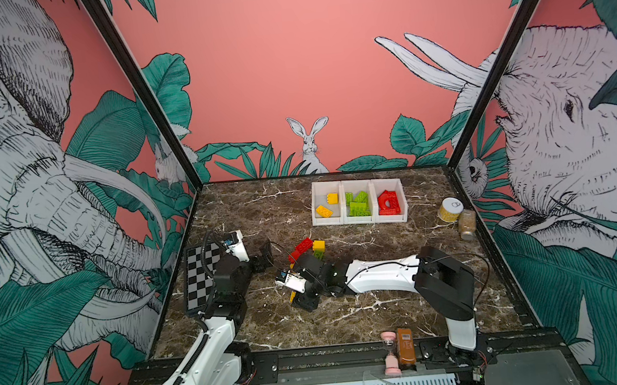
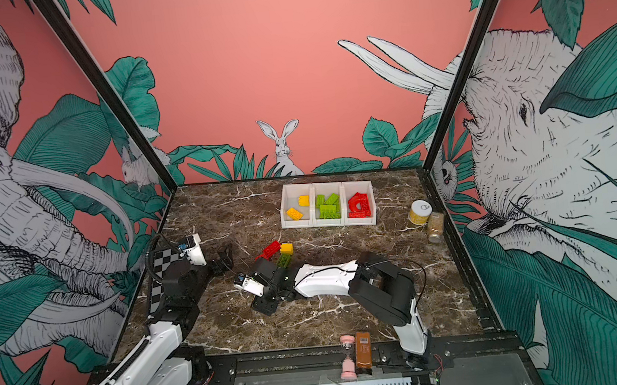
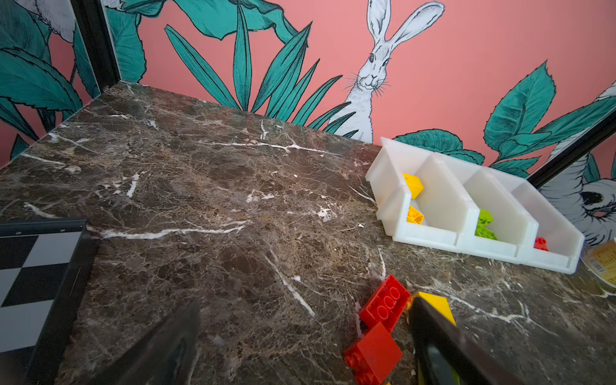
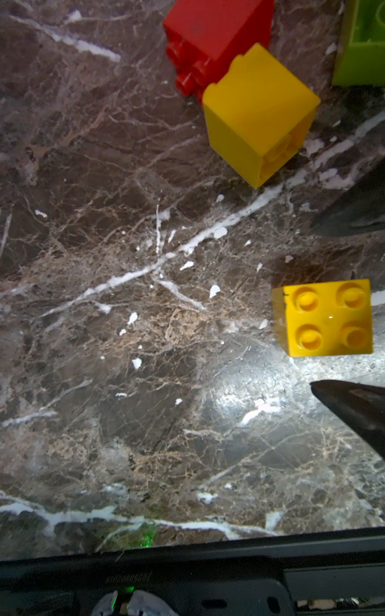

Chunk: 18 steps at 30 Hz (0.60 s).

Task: Sort the legos into containers by color
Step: Pick up the lego from the bottom-center of the table.

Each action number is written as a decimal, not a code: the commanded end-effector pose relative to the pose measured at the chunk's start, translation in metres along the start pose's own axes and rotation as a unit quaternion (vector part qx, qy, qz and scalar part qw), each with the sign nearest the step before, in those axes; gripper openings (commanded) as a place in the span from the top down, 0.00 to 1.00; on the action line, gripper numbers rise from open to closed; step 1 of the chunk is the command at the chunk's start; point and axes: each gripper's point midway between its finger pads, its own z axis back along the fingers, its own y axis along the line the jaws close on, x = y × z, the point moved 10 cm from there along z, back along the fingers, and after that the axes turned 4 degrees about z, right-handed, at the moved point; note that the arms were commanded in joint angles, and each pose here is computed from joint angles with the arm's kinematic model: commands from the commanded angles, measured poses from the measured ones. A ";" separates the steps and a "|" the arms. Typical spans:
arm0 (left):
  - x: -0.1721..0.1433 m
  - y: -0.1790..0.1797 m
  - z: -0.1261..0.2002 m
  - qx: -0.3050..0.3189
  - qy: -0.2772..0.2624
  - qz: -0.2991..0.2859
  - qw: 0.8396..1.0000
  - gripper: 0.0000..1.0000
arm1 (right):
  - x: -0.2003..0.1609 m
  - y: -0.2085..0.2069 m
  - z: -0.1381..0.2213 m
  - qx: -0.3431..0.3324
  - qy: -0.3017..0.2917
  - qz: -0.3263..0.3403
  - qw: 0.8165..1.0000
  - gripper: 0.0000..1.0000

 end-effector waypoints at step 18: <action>0.006 0.000 0.004 0.002 -0.016 0.005 1.000 0.02 | -0.001 0.001 -0.009 -0.011 0.017 0.008 1.000 0.51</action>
